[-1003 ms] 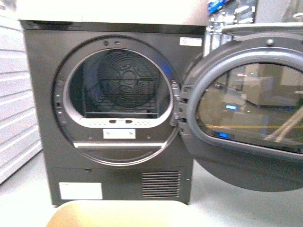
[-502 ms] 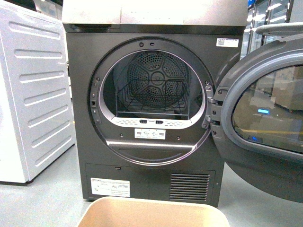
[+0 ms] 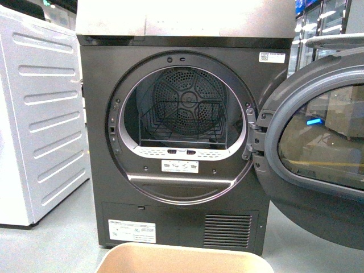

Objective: Move hamper under clothes hanger

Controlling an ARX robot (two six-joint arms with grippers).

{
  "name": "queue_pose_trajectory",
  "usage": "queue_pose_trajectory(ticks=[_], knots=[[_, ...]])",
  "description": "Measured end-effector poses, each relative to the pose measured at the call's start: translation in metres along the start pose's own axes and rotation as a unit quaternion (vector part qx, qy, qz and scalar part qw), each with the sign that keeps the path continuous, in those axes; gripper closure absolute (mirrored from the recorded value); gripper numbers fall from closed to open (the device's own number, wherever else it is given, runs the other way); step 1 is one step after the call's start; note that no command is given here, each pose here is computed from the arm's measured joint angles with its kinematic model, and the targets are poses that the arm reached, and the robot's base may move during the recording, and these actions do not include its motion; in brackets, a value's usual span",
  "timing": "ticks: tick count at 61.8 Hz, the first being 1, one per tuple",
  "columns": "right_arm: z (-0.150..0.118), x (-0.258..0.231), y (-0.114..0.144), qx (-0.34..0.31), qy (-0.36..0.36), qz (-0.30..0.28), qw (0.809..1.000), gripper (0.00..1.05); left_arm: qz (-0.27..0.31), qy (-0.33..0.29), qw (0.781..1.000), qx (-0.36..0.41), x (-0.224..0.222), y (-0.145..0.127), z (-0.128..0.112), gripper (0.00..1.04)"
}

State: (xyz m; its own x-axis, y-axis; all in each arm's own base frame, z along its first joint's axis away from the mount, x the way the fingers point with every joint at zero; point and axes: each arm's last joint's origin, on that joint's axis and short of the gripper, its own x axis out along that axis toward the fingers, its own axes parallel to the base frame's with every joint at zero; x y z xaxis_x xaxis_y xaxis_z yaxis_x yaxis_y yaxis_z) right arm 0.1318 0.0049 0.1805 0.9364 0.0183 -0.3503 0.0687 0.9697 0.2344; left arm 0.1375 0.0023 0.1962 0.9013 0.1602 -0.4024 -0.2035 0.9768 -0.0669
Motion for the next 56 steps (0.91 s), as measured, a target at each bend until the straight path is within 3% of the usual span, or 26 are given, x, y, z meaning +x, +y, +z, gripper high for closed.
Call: queue_pose_trajectory(ticks=[5, 9, 19, 29, 39, 56], knots=[[0.018, 0.017, 0.007, 0.009, -0.005, 0.011, 1.0, 0.08, -0.005, -0.005, 1.0, -0.005, 0.02, -0.006, 0.032, 0.07], [0.035, 0.04, 0.017, 0.007, -0.001, 0.026, 1.0, 0.08, -0.006, 0.026, 1.0, -0.001, 0.052, -0.013, 0.058, 0.07], [0.04, 0.097, 0.028, -0.009, 0.049, 0.018, 0.999, 0.08, -0.011, 0.096, 0.995, 0.029, 0.138, -0.041, 0.076, 0.07], [0.022, 0.141, 0.032, -0.014, 0.094, -0.01, 0.995, 0.08, -0.029, 0.11, 0.992, 0.055, 0.184, -0.062, 0.063, 0.07], [-0.022, 0.189, 0.04, -0.04, 0.173, -0.037, 0.983, 0.08, -0.049, 0.139, 0.986, 0.083, 0.221, -0.082, 0.025, 0.07], [-0.053, 0.227, 0.053, -0.044, 0.214, -0.042, 0.975, 0.08, -0.064, 0.165, 0.979, 0.098, 0.245, -0.096, -0.02, 0.07]])
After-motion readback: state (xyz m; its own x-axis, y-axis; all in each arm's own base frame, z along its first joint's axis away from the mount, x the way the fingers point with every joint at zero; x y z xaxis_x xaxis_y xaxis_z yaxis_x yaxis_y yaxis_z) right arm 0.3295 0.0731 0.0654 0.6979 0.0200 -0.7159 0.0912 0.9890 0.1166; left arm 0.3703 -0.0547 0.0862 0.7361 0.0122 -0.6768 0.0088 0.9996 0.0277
